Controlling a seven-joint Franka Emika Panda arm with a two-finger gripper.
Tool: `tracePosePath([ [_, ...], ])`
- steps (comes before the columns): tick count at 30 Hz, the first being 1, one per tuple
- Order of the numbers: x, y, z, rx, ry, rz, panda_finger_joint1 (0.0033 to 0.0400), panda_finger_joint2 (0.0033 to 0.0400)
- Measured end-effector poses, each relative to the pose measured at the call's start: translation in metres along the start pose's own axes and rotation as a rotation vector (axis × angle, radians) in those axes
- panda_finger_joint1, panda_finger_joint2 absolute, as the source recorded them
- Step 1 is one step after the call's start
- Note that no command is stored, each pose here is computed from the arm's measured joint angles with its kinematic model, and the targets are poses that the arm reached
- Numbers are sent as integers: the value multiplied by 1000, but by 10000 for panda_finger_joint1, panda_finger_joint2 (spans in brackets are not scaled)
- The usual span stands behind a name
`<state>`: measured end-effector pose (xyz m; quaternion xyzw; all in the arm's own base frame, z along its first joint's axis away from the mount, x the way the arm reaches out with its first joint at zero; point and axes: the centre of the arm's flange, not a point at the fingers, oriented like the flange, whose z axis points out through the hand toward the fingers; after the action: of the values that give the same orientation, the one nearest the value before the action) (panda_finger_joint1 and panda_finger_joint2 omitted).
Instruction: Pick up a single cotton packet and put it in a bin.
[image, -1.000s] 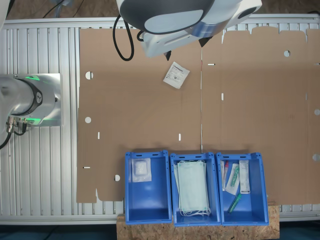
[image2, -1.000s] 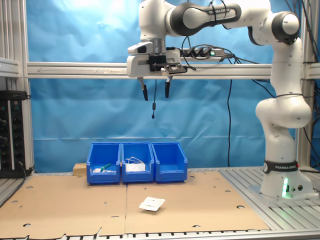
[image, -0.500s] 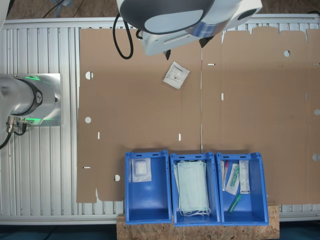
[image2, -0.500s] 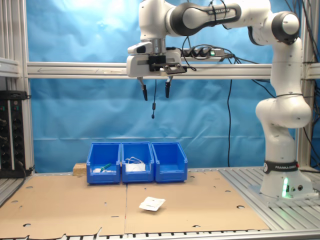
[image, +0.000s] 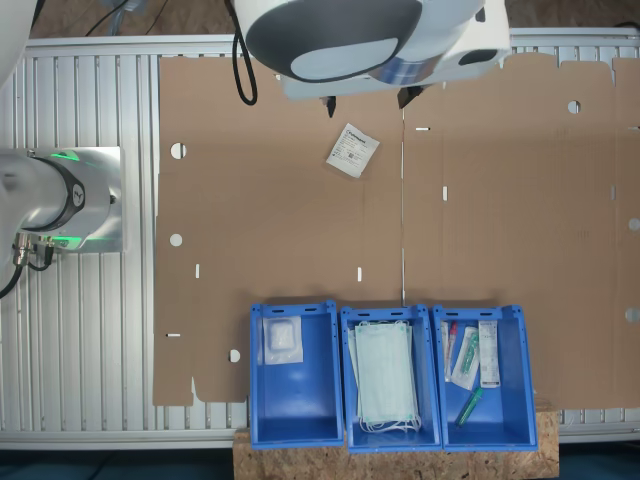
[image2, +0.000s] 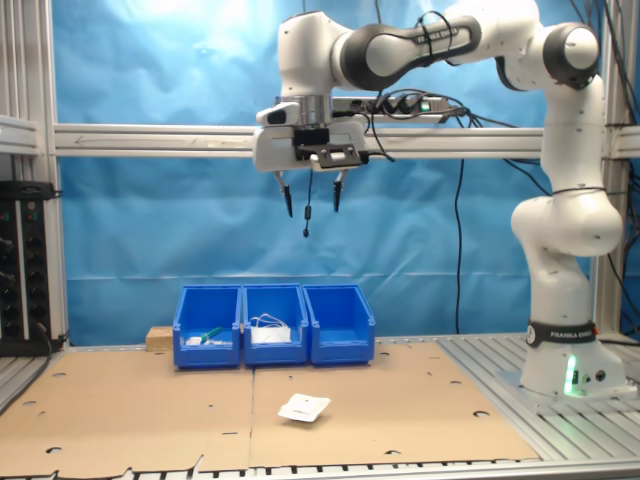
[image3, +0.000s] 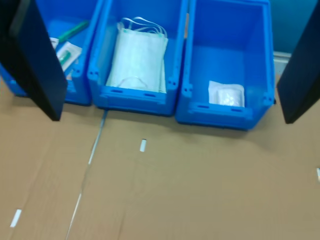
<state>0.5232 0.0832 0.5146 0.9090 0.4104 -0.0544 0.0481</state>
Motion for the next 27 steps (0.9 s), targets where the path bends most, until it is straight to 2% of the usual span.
tracePosePath([
  [14,8,-11,86,7,4,309,400,400],
  [27,30,-2,154,9,25,546,400,400],
])
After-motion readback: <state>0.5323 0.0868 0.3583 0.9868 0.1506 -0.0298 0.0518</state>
